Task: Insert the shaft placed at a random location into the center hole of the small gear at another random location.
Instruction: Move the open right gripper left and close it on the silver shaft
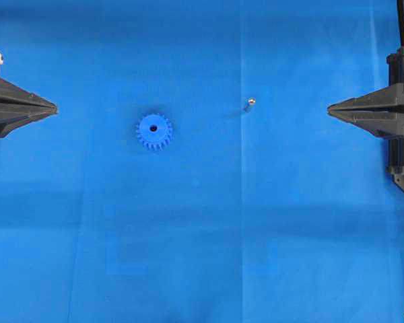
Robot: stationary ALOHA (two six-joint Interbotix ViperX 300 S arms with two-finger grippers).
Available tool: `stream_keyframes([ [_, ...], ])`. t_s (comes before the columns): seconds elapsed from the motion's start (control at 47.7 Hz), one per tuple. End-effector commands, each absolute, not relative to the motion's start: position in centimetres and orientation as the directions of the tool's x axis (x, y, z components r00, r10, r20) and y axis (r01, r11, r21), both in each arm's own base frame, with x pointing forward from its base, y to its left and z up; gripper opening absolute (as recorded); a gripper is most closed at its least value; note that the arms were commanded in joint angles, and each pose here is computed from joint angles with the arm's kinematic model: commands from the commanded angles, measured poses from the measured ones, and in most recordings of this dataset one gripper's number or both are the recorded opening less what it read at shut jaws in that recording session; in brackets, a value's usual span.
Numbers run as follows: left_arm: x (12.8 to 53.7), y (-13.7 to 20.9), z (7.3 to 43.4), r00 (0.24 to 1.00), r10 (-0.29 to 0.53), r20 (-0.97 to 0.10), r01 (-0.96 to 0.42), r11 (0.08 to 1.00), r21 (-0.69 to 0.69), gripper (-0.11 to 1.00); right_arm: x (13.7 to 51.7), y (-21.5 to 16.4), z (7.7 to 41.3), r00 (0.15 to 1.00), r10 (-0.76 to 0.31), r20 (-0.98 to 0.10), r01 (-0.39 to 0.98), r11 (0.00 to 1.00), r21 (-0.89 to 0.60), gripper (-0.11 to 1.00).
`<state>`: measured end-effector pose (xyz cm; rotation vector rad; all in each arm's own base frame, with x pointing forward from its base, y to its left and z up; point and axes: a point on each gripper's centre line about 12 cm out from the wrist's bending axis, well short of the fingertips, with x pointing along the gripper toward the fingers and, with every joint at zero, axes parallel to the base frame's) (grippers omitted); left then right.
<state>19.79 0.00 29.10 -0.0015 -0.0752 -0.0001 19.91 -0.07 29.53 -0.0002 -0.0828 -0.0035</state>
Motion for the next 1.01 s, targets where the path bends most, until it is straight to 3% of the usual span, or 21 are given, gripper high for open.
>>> stream_keyframes([
  [0.0, 19.9, 0.0, 29.7, 0.996, 0.001, 0.089, 0.000, 1.000, -0.009, 0.00, 20.1, 0.0, 30.4, 0.995, 0.001, 0.101, 0.002, 1.000, -0.023, 0.00],
  [0.126, 19.7, 0.0, 29.8, 0.996, 0.001, 0.089, 0.000, 1.000, -0.011, 0.00, 20.3, 0.0, 30.5, 0.997, 0.000, 0.080, 0.002, 1.000, -0.024, -0.06],
  [0.587, 19.6, 0.0, 29.7, 0.997, 0.001, 0.083, 0.000, 1.000, -0.011, 0.00, 22.5, -1.7, 27.7, 0.997, -0.076, -0.014, 0.076, 0.997, 0.005, -0.02],
  [0.671, 19.6, 0.1, 29.7, 0.996, 0.003, 0.084, -0.002, 1.000, -0.012, 0.00, 23.2, -2.2, 26.8, 0.994, -0.099, -0.038, 0.099, 0.995, 0.016, 0.10],
  [0.734, 19.6, 0.0, 29.7, 0.997, 0.001, 0.083, 0.000, 1.000, -0.011, 0.00, 24.0, -2.8, 25.9, 0.991, -0.122, -0.060, 0.124, 0.992, 0.027, 0.24],
  [0.923, 19.6, 0.1, 29.6, 0.997, 0.003, 0.081, -0.002, 1.000, -0.014, 0.00, 26.0, -4.5, 22.3, 0.972, -0.187, -0.140, 0.195, 0.980, 0.047, 0.80],
  [0.986, 19.5, 0.1, 29.5, 0.997, 0.002, 0.081, -0.001, 1.000, -0.012, 0.00, 26.7, -4.9, 21.1, 0.965, -0.199, -0.169, 0.210, 0.976, 0.051, 0.81],
])
